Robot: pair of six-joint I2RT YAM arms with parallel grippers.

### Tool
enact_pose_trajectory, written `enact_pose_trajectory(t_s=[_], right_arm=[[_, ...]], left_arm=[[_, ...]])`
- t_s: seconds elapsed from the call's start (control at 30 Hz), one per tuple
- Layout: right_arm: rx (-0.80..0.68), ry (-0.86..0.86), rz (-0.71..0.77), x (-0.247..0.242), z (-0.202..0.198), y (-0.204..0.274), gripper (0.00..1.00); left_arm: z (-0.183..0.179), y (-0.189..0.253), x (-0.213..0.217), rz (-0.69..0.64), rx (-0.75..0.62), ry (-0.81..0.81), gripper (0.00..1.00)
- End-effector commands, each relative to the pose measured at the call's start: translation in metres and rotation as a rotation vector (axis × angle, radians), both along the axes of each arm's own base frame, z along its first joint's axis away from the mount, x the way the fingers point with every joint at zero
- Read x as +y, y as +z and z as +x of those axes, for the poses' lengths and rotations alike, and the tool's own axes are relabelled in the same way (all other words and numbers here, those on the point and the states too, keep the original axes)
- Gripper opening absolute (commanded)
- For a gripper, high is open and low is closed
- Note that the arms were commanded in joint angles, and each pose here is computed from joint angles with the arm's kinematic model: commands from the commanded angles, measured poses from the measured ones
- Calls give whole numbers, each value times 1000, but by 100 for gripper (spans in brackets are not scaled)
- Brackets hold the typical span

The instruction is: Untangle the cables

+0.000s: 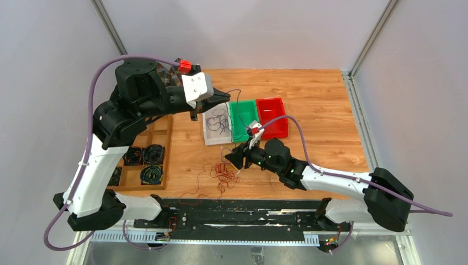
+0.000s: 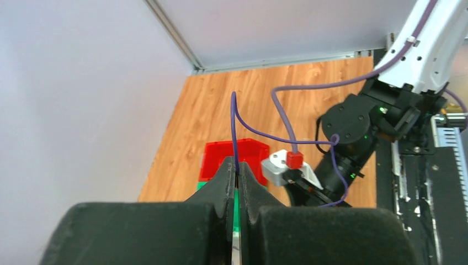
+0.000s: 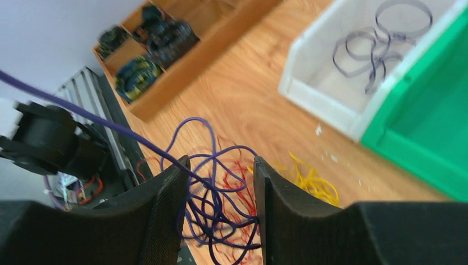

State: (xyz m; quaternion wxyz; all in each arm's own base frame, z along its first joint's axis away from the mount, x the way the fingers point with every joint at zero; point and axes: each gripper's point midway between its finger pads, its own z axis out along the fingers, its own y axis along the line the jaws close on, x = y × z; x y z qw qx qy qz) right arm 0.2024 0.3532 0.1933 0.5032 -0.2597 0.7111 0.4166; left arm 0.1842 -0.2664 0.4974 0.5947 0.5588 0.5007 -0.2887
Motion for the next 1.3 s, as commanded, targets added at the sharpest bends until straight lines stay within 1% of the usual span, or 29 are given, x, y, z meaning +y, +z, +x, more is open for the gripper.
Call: enact_pose_trajectory(t_s=[0.0, 0.1, 0.2, 0.3, 0.4, 0.47, 0.7, 0.83, 0.97, 1.0, 1.1, 1.13, 1.2, 1.27], right_arm=[[35, -80, -5, -14, 8, -28, 46], [67, -106, -35, -23, 6, -51, 45], [96, -129, -75, -32, 4, -72, 45], [122, -153, -110, -41, 2, -90, 46], [151, -178, -135, -50, -1, -107, 47], [171, -196, -149, -56, -2, -117, 46], [210, -248, -177, -76, -9, -137, 44], [227, -274, -189, -89, -13, -146, 43], [238, -307, -208, -101, -15, -153, 43], [238, -315, -208, -103, -15, -153, 44], [223, -325, -185, -108, -15, -143, 54], [216, -331, -181, -109, -15, -139, 56], [199, -349, -166, -113, -13, -130, 59], [175, -365, -149, -117, -11, -120, 59]], left_arm=[[4, 24, 9, -22, -121, 44, 0], [7, 35, 12, -33, -155, 65, 0], [12, 49, 19, -29, -249, 100, 0], [29, 69, 31, -37, -364, 210, 0], [47, 92, 47, -76, -460, 345, 0], [51, 105, 52, -107, -498, 387, 0], [58, 135, 66, -174, -561, 485, 0], [62, 166, 82, -272, -623, 586, 0], [59, 180, 84, -333, -641, 595, 1], [60, 181, 84, -337, -640, 592, 0], [62, 179, 84, -346, -626, 604, 0], [63, 178, 83, -343, -623, 604, 0], [65, 180, 85, -356, -633, 620, 0], [63, 189, 87, -387, -643, 628, 0]])
